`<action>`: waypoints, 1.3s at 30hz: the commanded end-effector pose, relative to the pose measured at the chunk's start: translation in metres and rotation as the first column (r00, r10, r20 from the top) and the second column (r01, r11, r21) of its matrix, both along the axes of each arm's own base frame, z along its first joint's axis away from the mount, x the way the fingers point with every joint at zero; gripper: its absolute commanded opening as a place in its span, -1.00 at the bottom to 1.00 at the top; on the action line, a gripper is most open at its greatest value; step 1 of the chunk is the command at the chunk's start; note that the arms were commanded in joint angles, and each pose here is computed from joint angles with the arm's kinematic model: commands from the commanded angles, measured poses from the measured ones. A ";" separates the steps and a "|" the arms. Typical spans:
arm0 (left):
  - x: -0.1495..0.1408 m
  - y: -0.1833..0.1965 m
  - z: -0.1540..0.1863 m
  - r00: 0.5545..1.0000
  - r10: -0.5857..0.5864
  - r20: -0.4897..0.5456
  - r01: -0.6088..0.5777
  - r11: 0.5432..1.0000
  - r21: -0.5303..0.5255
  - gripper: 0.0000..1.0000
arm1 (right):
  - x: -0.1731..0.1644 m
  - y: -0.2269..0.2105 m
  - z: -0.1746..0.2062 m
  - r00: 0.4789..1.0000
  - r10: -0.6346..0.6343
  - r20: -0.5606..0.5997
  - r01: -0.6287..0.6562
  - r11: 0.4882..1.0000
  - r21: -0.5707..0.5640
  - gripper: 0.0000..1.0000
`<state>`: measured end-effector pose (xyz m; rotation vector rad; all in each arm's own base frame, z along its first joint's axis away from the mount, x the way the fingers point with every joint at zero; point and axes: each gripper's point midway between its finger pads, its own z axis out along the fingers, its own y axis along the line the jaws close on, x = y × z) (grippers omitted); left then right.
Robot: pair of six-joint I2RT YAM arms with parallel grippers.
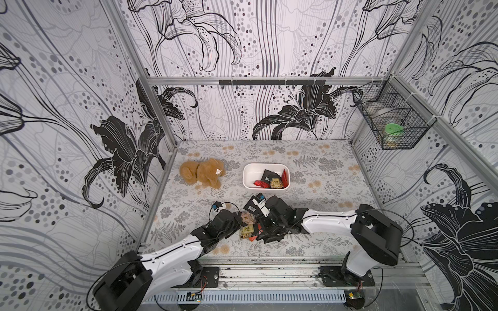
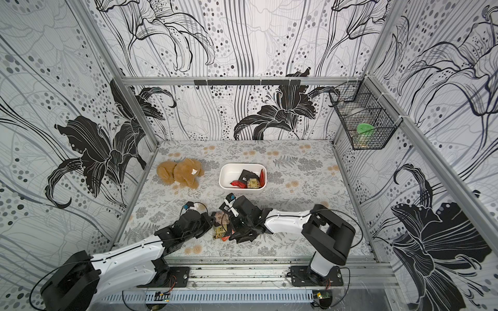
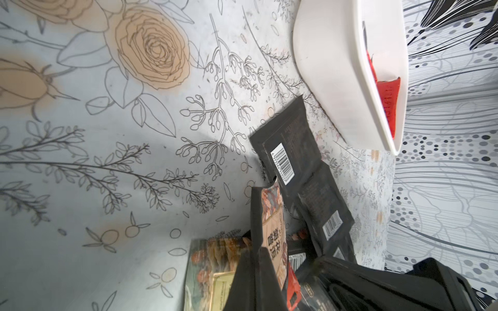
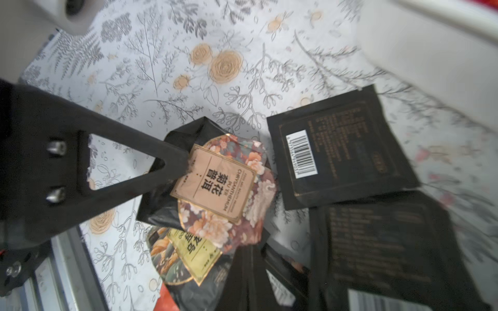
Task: Put the tea bags into the storage box
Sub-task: Pick up the tea bag from the center of the board, then place the tea bag in the storage box.
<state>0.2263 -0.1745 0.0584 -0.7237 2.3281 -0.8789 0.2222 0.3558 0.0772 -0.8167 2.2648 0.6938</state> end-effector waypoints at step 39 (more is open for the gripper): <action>0.203 -0.148 0.125 0.971 -0.181 0.158 0.121 0.936 0.329 -1.00 | 0.082 -0.198 0.005 0.756 -0.609 -0.241 0.654 0.725 0.216 -0.53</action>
